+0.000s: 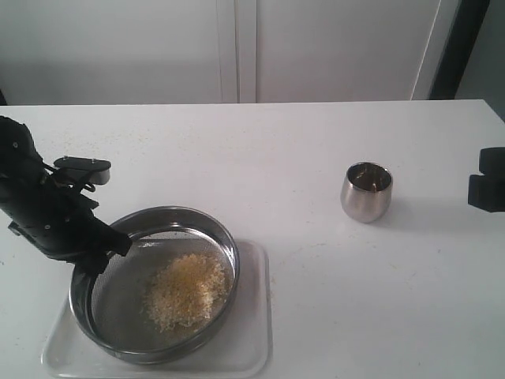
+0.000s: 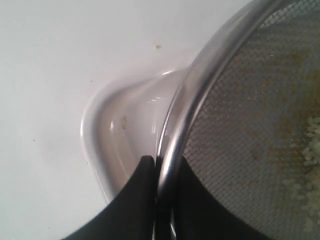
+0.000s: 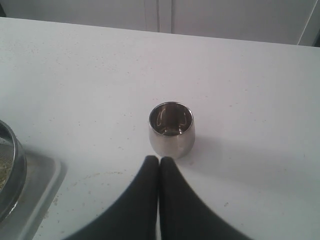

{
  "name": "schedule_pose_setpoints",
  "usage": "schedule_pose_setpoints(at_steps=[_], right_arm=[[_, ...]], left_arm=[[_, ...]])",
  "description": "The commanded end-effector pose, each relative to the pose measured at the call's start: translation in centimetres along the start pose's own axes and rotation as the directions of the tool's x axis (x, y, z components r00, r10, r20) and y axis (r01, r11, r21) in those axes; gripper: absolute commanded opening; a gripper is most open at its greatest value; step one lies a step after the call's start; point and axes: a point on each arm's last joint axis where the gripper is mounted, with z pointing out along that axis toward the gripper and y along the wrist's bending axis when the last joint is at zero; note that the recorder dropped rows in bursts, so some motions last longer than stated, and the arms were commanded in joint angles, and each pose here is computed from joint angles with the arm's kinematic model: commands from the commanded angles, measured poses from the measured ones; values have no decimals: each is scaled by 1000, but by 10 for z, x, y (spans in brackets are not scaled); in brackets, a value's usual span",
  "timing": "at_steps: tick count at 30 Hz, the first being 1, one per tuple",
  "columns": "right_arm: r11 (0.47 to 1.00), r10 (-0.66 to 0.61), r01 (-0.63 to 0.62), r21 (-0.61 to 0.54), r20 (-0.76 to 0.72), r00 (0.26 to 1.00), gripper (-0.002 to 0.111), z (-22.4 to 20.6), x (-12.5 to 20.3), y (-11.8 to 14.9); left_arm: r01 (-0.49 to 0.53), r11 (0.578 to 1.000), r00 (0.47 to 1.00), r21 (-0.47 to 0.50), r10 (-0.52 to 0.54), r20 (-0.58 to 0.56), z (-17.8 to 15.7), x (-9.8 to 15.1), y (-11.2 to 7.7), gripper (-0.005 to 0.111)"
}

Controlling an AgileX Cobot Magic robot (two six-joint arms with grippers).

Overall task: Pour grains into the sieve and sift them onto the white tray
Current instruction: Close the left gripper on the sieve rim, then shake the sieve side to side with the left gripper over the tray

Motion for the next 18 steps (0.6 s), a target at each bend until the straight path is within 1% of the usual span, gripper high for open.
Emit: schedule_pose_setpoints(at_steps=[1,4,7,11,18], right_arm=[[1000,4,-4,3,9,1000,0,0,1,0],[1000,4,-4,3,9,1000,0,0,1,0],[1000,4,-4,3,9,1000,0,0,1,0],[1000,6,-6,2,9,1000,0,0,1,0],[1000,6,-6,2,9,1000,0,0,1,0]], left_arm=[[10,1000,1000,-3,-11,-21,-1,2,0,0],[42,999,999,0,-42,-31,-1,3,-1,0],[55,998,997,14,-54,-52,-1,4,-2,0],[72,997,996,27,-71,-52,-1,4,-4,0],[45,998,998,46,-43,-44,-9,-4,-6,0]])
